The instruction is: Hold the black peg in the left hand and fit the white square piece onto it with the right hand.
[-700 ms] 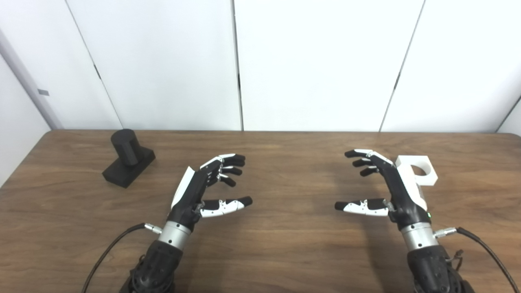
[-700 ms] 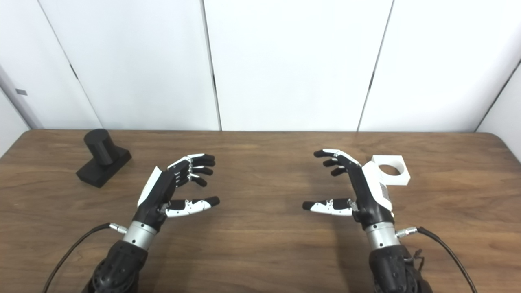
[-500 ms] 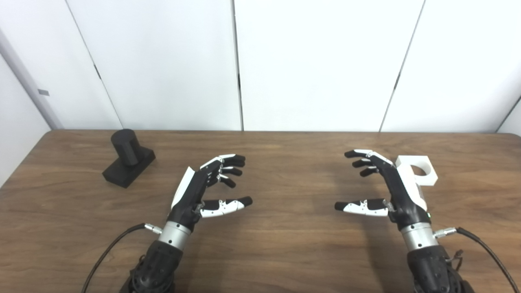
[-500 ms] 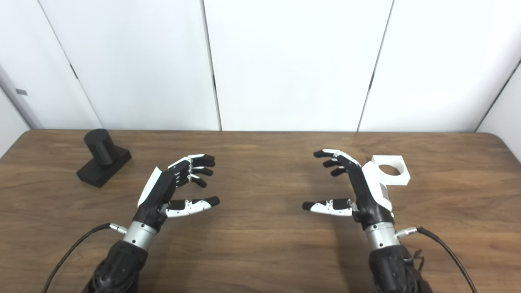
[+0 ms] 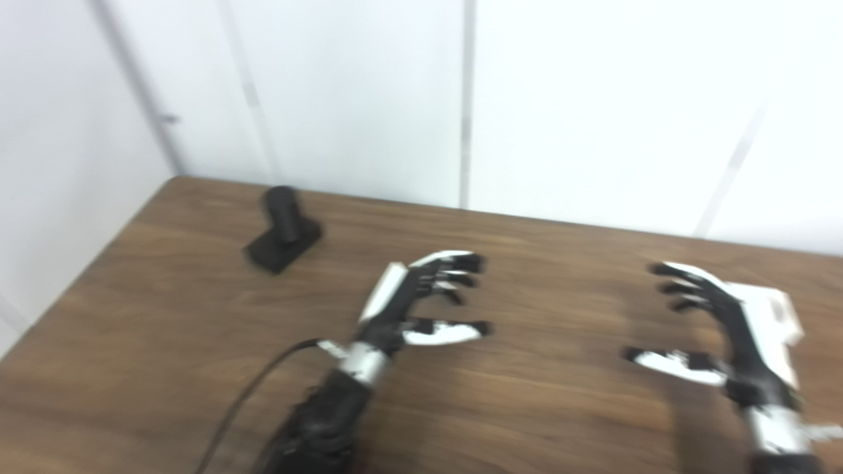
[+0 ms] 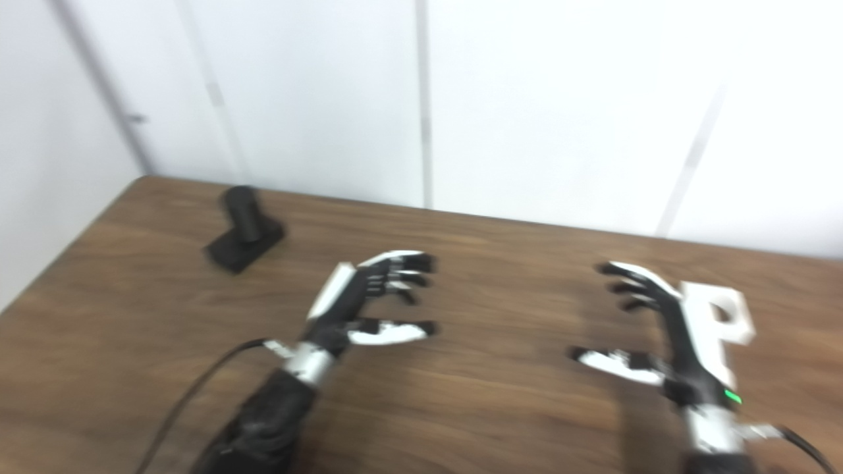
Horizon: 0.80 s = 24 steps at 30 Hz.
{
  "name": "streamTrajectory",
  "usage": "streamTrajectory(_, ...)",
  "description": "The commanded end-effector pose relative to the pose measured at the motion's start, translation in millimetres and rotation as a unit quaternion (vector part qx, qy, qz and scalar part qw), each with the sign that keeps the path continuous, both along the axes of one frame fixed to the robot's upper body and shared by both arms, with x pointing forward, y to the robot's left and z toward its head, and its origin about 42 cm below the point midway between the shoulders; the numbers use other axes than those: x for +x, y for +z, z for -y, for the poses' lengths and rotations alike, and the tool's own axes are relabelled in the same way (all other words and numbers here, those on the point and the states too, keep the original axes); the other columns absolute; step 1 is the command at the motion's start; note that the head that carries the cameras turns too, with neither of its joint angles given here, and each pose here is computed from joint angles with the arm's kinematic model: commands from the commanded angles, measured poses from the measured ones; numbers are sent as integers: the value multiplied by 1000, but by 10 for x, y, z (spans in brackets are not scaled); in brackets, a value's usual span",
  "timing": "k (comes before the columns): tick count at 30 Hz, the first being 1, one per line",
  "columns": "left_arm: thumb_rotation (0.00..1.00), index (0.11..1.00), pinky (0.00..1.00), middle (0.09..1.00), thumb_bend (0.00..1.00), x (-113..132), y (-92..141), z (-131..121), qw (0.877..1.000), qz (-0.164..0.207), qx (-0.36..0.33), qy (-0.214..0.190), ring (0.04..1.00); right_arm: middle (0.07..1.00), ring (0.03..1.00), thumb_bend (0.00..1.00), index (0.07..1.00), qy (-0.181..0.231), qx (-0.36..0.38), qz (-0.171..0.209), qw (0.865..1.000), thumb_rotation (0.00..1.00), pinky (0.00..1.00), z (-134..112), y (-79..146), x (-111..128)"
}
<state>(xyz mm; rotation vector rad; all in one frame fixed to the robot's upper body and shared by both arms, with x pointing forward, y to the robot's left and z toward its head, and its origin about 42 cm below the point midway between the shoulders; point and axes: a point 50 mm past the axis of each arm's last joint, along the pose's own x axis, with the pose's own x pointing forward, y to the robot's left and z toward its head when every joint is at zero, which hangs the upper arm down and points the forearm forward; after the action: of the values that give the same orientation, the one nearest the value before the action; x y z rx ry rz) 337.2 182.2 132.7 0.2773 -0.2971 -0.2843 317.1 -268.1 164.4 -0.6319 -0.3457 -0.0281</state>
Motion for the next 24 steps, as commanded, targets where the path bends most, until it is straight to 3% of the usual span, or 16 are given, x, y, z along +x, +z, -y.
streamTrajectory(1, 105, 752, 581, 764, 736, 89, 109, 69, 1000, 27, 3, 2, 706, 767, 690, 662, 716, 8, 5, 36, 999, 0, 565, 54, 171, 39)
streamTrajectory(13, 87, 746, 604, 767, 735, 129, 42, 172, 1000, 26, 2, 1, 720, 754, 686, 662, 717, 17, 21, 39, 999, 0, 542, 54, 224, 6)
streamTrajectory(24, 135, 721, 548, 748, 762, 150, 115, 144, 999, 40, 22, 17, 684, 747, 696, 655, 688, 1, 5, 31, 1000, 0, 563, 16, 264, -11)
